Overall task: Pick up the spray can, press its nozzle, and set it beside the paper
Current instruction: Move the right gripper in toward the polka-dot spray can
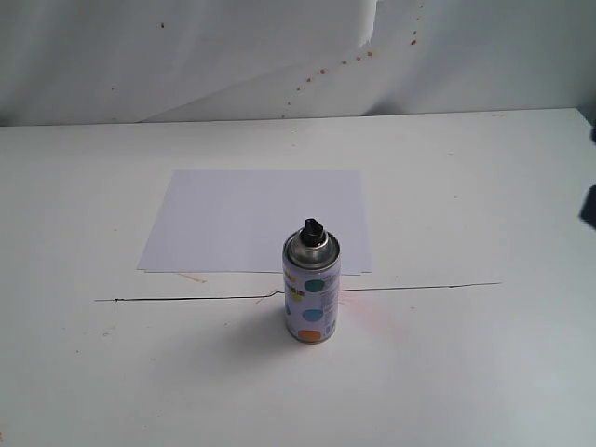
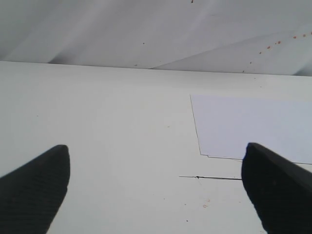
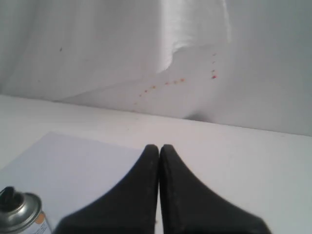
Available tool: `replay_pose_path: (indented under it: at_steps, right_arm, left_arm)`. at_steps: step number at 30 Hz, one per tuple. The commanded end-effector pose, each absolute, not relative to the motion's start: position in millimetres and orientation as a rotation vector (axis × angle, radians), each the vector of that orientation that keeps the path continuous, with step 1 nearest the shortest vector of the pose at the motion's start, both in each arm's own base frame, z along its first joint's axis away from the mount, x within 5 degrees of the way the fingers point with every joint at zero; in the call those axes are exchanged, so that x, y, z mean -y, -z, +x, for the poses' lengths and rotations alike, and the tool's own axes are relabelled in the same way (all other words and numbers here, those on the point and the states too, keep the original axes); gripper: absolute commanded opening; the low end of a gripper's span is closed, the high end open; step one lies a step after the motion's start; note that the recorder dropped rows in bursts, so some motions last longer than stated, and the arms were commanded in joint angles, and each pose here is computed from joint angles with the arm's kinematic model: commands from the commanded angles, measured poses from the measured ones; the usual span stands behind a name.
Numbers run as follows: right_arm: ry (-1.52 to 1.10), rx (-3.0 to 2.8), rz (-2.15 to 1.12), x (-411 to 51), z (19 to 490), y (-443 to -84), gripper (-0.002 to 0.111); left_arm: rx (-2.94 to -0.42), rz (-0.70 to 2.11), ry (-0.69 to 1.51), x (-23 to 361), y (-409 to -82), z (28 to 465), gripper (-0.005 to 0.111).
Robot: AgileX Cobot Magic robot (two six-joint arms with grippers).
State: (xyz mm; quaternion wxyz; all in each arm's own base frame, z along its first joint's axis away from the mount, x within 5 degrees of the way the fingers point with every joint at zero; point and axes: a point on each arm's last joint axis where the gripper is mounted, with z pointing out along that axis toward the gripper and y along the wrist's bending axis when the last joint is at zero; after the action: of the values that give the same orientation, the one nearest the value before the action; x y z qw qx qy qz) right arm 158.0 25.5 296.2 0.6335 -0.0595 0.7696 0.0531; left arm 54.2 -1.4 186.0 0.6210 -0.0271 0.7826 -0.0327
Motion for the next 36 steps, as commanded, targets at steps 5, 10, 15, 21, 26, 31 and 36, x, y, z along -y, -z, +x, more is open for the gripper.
replay_pose_path:
  at_steps: [5,10,15,21,26,31,36]
  right_arm:
    - [-0.199,-1.834,-0.265,-54.6,191.9,-265.8,0.0]
    - [-0.246,-1.731,-0.243,-58.3,198.1,-272.0,0.0]
    - [-0.33,-1.78,-0.14,-57.4,194.9,-262.5,0.0]
    - [-0.342,-1.785,-0.142,-55.5,184.9,-242.1,0.0]
    - [-0.45,-1.869,-0.121,-64.7,170.4,-220.2,0.0]
    - [-0.467,-1.971,-0.249,-80.6,166.1,-195.7,0.0]
    - [-0.476,-2.068,-0.382,-100.4,171.1,-166.1,0.0]
  left_arm:
    - [-1.797,-0.061,0.084,1.8,-184.8,54.1,0.089]
    - [-1.797,-0.061,0.084,1.8,-184.8,54.1,0.089]
    - [-1.797,-0.061,0.084,1.8,-184.8,54.1,0.089]
    - [-1.797,-0.061,0.084,1.8,-184.8,54.1,0.089]
    - [-1.797,-0.061,0.084,1.8,-184.8,54.1,0.089]
    - [-1.797,-0.061,0.084,1.8,-184.8,54.1,0.089]
    - [-1.797,-0.061,0.084,1.8,-184.8,54.1,0.089]
